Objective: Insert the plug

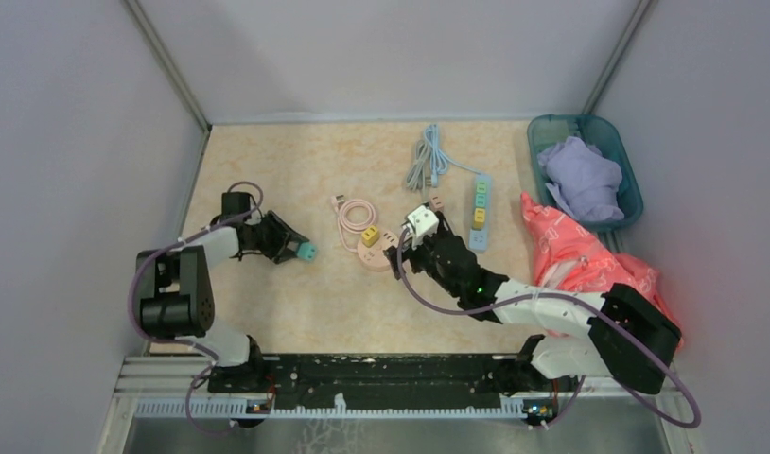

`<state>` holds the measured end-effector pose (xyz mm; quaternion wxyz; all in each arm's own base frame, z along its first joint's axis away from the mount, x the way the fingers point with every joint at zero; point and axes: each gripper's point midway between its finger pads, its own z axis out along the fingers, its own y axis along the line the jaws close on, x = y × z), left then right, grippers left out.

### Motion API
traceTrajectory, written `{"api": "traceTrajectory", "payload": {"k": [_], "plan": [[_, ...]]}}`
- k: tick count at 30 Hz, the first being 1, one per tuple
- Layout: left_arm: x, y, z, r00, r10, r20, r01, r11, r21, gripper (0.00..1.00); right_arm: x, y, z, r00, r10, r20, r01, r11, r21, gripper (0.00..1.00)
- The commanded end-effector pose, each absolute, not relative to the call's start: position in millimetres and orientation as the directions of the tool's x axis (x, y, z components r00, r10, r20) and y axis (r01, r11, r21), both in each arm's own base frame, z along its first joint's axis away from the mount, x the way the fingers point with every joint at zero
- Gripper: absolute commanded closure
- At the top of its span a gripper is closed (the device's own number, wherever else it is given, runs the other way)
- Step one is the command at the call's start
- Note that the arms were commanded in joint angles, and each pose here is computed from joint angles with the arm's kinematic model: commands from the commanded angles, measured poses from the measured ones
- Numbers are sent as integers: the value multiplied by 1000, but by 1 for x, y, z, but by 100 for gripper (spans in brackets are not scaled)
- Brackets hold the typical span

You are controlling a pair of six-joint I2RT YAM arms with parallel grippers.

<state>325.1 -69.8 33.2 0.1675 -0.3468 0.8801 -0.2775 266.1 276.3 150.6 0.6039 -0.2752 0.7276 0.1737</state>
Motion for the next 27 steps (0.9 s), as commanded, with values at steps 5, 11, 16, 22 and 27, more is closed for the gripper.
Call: {"api": "traceTrajectory", "payload": {"k": [5, 11, 16, 22, 27], "plan": [[316, -126, 76, -760, -640, -117, -335, 539, -773, 65, 245, 314, 196, -11, -54, -998, -755, 655, -27, 4], [306, -143, 97, -760, -638, -122, -298, 510, -807, 65, 234, 338, 209, 36, -80, -996, -819, 569, -75, 4], [301, -150, 115, -736, -664, -130, -284, 478, -831, 64, 229, 356, 213, 130, -91, -987, -842, 516, -159, 4], [294, -165, 138, -737, -663, -130, -249, 445, -861, 64, 216, 378, 216, 289, -103, -952, -854, 421, -305, 5], [288, -177, 153, -740, -658, -139, -219, 430, -876, 63, 219, 389, 224, 405, -96, -909, -818, 407, -407, 7]]}}
